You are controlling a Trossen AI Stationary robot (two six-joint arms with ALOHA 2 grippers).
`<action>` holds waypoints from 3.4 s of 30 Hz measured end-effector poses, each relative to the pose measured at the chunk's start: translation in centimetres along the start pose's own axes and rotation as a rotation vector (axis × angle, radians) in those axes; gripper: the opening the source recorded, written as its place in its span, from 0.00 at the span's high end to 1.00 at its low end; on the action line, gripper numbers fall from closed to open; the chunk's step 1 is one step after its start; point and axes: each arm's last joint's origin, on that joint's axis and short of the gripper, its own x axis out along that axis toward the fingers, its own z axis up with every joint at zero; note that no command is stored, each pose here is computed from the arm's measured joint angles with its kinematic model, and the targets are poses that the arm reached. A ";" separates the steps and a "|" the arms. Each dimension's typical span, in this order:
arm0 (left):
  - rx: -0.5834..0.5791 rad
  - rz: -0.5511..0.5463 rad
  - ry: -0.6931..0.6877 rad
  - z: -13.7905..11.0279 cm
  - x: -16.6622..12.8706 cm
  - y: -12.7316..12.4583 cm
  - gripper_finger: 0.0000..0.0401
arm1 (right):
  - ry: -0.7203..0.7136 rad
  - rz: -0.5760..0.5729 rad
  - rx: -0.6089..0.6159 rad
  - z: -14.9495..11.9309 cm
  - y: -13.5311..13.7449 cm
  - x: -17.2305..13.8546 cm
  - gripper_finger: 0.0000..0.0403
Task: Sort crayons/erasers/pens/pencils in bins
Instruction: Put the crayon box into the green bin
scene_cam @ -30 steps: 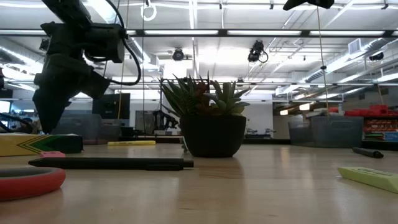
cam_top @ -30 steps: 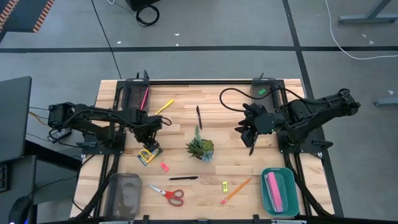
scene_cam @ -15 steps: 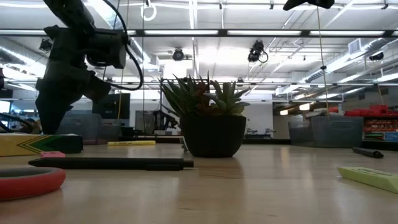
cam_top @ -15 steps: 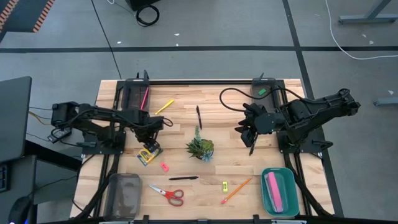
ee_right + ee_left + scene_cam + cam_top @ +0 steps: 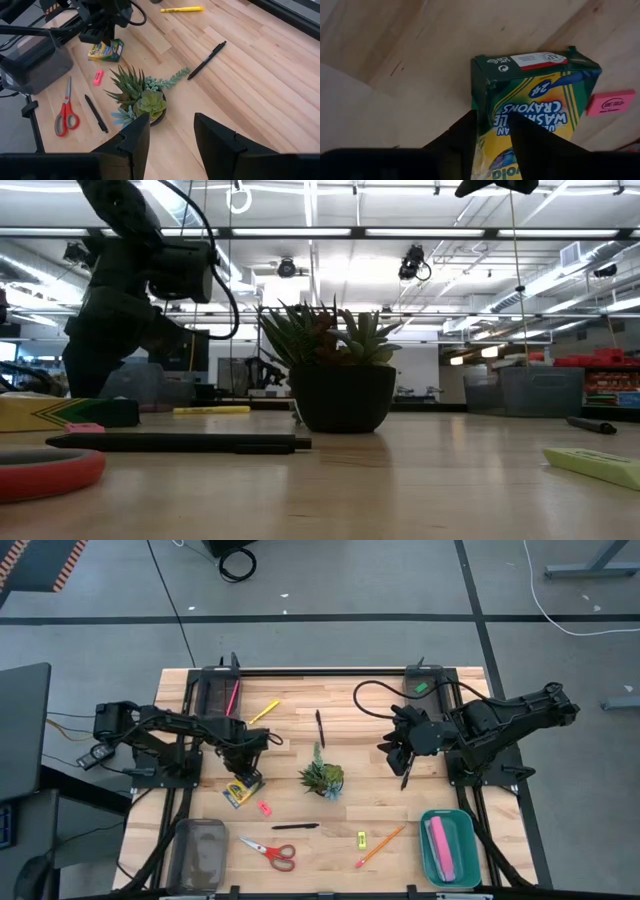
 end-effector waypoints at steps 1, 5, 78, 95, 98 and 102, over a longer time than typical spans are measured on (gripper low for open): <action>-0.001 0.000 -0.002 0.0 0.0 0.0 0.73 | 0.000 0.000 0.000 0.0 0.0 0.0 0.60; -0.004 0.000 -0.001 0.0 0.0 0.0 0.84 | -0.009 -0.008 -0.012 0.0 0.0 0.0 0.60; -0.125 -0.685 -0.836 9.2 -23.1 -7.6 0.99 | -0.383 0.116 0.516 6.6 1.8 7.4 0.26; -0.102 -0.704 -0.845 8.9 -23.0 -8.4 0.97 | -0.408 0.103 0.543 6.9 1.6 7.4 0.53; -0.104 -0.704 -0.846 8.9 -23.0 -8.4 0.96 | -0.409 0.103 0.543 6.9 1.6 7.4 0.62; -0.102 -0.703 -0.852 9.0 -23.1 -8.4 0.98 | -0.410 0.105 0.546 6.9 1.6 7.4 0.71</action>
